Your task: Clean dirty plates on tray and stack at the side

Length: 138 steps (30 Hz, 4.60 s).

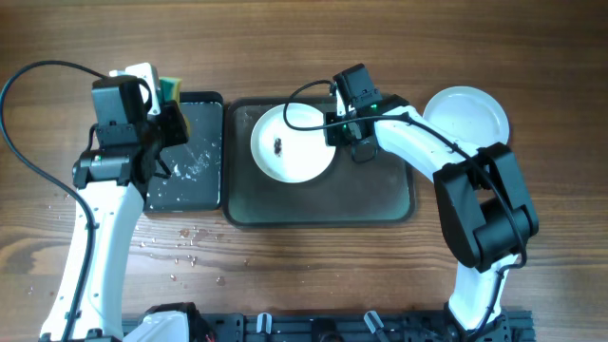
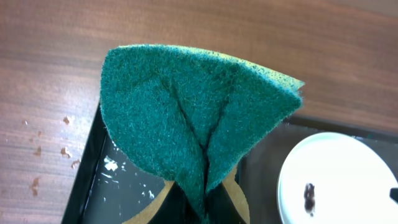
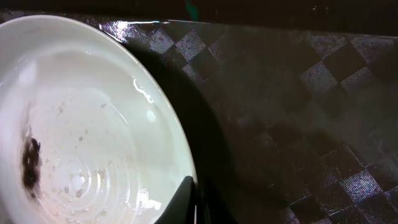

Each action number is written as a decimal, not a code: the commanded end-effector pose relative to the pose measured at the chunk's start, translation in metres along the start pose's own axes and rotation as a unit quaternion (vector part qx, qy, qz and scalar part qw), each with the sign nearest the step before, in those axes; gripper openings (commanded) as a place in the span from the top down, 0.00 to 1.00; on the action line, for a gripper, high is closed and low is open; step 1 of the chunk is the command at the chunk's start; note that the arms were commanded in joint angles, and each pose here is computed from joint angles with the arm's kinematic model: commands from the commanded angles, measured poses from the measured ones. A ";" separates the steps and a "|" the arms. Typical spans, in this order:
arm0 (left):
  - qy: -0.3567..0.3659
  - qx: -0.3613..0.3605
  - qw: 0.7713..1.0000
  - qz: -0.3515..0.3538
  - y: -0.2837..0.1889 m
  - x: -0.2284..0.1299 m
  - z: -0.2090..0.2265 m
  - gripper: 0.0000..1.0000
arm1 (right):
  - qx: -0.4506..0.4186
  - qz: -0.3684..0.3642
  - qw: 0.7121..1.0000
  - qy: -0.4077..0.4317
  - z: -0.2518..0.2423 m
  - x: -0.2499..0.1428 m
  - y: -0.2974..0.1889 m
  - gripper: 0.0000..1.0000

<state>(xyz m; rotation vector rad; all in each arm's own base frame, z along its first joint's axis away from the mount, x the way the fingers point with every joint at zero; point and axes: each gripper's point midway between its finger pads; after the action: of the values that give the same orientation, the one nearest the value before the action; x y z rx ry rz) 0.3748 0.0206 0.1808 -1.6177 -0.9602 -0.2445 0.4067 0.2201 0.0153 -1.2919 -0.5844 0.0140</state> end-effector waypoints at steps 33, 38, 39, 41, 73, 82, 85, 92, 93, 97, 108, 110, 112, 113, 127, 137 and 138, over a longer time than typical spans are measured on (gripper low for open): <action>-0.105 0.073 0.980 0.155 0.072 -0.073 0.030 0.96 | 0.012 0.007 1.000 0.004 0.004 -0.005 0.005 0.94; -0.104 0.073 0.980 0.155 0.072 -0.073 0.030 0.96 | 0.012 0.007 1.000 0.004 0.004 -0.005 0.005 0.94; -0.104 0.073 0.980 0.155 0.072 -0.073 0.030 0.96 | 0.012 0.007 1.000 0.004 0.004 -0.005 0.005 0.94; -0.104 0.073 0.980 0.155 0.072 -0.073 0.030 0.96 | 0.012 0.007 1.000 0.004 0.004 -0.005 0.005 0.94; -0.068 0.127 0.987 0.071 0.071 -0.044 0.043 0.96 | 0.013 -0.005 1.000 0.002 0.005 0.001 0.006 0.94; -0.047 0.128 0.990 -0.029 0.044 -0.009 0.017 0.96 | 0.013 -0.005 1.000 0.002 0.005 0.001 0.006 0.94; -0.039 0.122 0.991 -0.028 0.044 -0.012 0.009 0.96 | 0.013 -0.005 1.000 0.002 0.005 0.001 0.006 0.94; -0.064 0.038 0.996 0.043 0.043 -0.021 -0.008 0.96 | 0.013 -0.005 1.000 0.025 0.005 0.001 0.006 0.95; -0.072 0.020 0.996 0.058 0.040 -0.020 -0.011 0.96 | 0.013 -0.005 0.999 0.030 0.005 0.001 0.006 0.95; -0.094 -0.014 0.992 0.080 0.028 -0.008 -0.012 0.96 | 0.029 -0.003 0.999 0.032 0.010 0.000 0.006 0.95; -0.054 0.032 0.990 0.129 0.027 -0.017 0.004 0.96 | 0.063 0.001 0.997 0.045 0.022 -0.001 0.005 0.95; -0.051 0.034 0.988 0.139 0.033 -0.023 0.003 0.96 | 0.066 0.002 0.997 0.047 0.023 -0.001 0.005 0.95; -0.048 0.031 0.988 0.146 0.038 -0.026 0.000 0.96 | 0.066 0.003 0.996 0.056 0.023 -0.001 0.005 0.95; -0.046 0.028 0.987 0.150 0.040 -0.029 -0.003 0.96 | 0.066 0.003 0.996 0.056 0.023 -0.001 0.005 0.95; -0.037 -0.042 0.986 0.157 0.047 -0.061 -0.092 0.96 | 0.066 0.003 0.996 0.056 0.023 -0.001 0.005 0.96; -0.008 -0.039 0.978 0.207 0.067 -0.106 -0.115 0.96 | 0.066 0.004 0.996 0.056 0.023 -0.001 0.005 0.96; -0.005 -0.036 0.976 0.213 0.071 -0.111 -0.116 0.96 | 0.066 0.004 0.996 0.056 0.023 -0.001 0.005 0.96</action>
<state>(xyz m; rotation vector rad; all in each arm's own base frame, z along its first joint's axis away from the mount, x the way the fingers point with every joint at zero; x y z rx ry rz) 0.3894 -0.1191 0.1067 -1.8342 -0.6217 -0.0093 0.4027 0.2392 0.0215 -1.1697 -0.4959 -0.0298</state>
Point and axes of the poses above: each gripper's point midway between its finger pads, its own y axis out along the fingers, its own z axis along the line the jaws close on, x = y × z, and after that the axes turned 15 degrees about -y, right-handed
